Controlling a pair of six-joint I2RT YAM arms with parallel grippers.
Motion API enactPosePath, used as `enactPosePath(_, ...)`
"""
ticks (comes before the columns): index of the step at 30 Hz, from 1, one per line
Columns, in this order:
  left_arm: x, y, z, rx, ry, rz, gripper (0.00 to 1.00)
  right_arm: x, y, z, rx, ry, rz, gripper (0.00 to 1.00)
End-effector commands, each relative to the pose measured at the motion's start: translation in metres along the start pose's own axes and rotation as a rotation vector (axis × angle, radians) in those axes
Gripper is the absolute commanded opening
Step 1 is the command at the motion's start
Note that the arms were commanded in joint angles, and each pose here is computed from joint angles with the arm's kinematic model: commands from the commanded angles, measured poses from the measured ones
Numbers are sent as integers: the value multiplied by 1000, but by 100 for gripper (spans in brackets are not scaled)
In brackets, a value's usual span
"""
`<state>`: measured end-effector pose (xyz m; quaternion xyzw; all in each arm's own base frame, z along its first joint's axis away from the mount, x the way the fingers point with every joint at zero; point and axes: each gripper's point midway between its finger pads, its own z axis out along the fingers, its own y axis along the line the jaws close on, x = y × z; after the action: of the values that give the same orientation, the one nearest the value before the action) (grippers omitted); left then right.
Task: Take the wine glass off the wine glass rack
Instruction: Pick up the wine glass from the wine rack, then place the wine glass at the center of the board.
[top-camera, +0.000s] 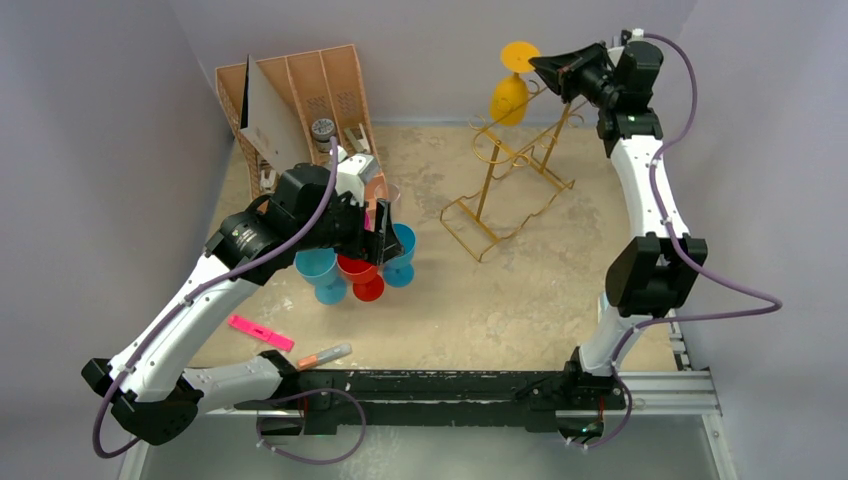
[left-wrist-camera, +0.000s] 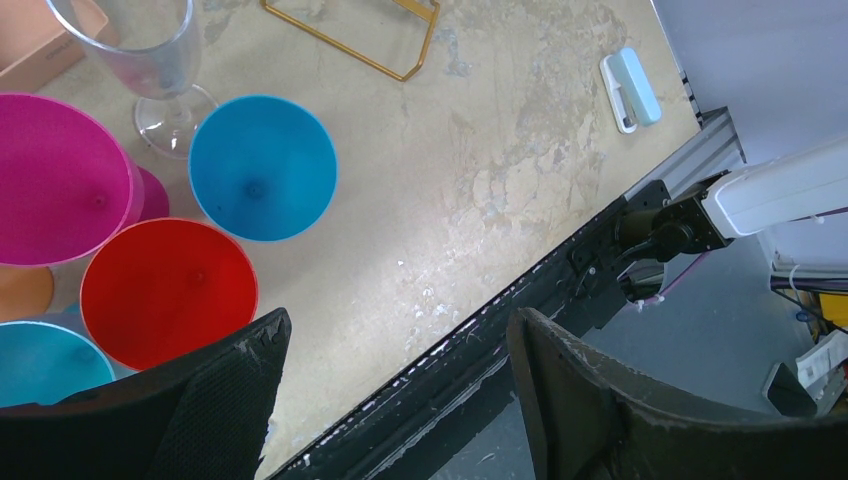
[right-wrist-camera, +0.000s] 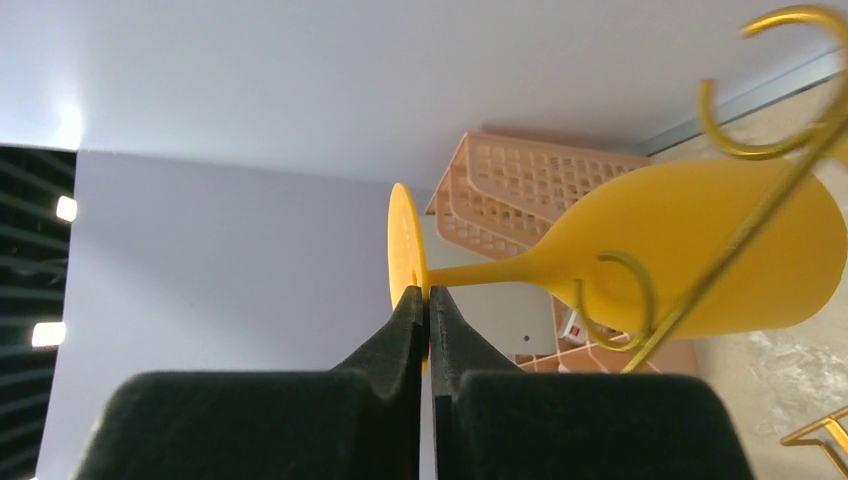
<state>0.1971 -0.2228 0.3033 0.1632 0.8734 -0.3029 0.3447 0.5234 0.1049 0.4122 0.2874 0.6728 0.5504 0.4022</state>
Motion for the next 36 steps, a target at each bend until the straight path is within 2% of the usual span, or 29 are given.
enactPosePath(1, -14, -5, -6, 18, -68, 1, 78, 16, 60, -9, -191, 83, -132, 0)
enactPosePath(8, -22, 0, -14, -18, -121, -10, 78, 62, 96, -17, -324, 220, -323, 0)
enactPosePath(17, -36, 34, -45, -210, -305, -89, 78, 147, 133, -54, -559, 335, -740, 0)
enactPosePath(21, -39, 43, -59, -250, -374, -114, 77, 184, 138, -72, -648, 367, -882, 0)
enactPosePath(24, -40, 47, -65, -264, -409, -122, 77, 196, 131, -79, -669, 380, -932, 0)
enactPosePath(29, -45, 32, -65, -180, -427, -79, 77, 226, 127, -107, -796, 456, -978, 0)
enactPosePath(36, -60, -36, -70, 185, -472, 87, 75, 266, 103, -148, -873, 515, -1075, 0)
